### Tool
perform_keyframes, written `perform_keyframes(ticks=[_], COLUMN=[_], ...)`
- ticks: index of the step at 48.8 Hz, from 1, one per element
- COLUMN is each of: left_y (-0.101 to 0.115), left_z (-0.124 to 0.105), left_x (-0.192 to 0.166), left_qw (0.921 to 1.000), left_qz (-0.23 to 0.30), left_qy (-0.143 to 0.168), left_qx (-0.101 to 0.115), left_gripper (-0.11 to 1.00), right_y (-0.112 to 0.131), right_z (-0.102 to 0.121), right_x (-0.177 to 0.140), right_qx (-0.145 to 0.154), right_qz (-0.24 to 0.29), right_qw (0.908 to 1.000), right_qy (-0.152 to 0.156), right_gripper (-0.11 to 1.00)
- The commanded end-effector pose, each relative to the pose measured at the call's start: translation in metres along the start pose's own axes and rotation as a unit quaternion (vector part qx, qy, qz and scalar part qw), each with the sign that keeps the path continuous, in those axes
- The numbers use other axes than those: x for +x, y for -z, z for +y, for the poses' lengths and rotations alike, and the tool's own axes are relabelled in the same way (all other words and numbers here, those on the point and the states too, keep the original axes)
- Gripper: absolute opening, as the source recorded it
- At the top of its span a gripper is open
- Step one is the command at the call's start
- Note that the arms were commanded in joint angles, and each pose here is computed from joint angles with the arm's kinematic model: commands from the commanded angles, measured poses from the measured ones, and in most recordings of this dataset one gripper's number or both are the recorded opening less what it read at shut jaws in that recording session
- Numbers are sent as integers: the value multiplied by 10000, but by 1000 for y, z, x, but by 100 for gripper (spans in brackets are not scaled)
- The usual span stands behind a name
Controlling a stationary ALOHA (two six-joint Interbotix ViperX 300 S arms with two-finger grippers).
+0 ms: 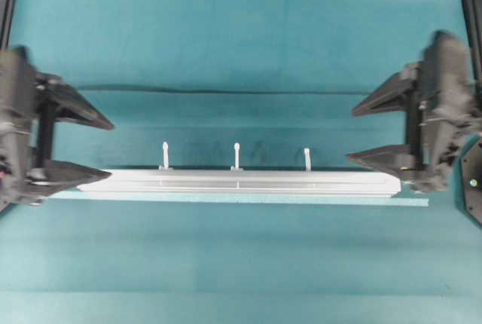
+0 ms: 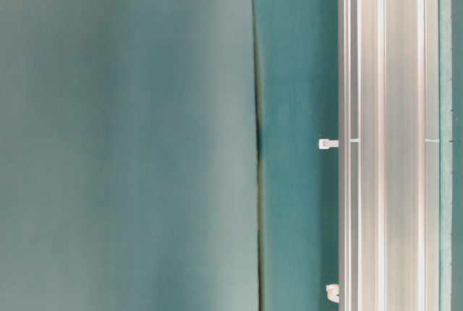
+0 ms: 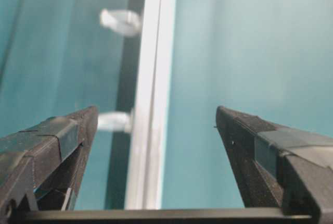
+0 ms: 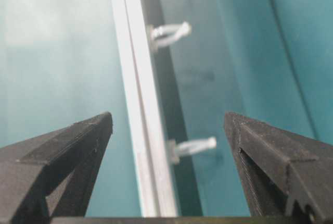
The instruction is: Lift the large metal rail with both hands.
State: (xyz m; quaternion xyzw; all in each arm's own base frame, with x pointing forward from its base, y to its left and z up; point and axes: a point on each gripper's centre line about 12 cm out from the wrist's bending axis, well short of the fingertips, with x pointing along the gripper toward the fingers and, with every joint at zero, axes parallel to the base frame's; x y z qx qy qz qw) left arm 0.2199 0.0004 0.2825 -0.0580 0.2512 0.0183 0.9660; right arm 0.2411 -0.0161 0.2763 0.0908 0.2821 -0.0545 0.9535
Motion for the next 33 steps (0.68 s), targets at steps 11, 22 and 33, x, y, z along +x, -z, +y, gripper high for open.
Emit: perform_keyframes(ticks=[11,22,33], left_y=[-21,-36,-63], left_z=[2,3,5], left_x=[-33,-52,-76], left_qw=[9973,9918,9691], left_qz=[-733,-1272,-2461], left_qy=[6,0,11], left_qx=[-108,-145,-156], left_gripper=[97,97,97], right_y=[-12,-23,-32], right_z=[-3,-10,-15], right_x=[-35,-65,-89], right_qx=[73,175,209], right_qz=[-689,-1344,-1933], right_qw=[9976,9907,9807], right_qy=[-20,103,187], right_gripper=[94,94,94])
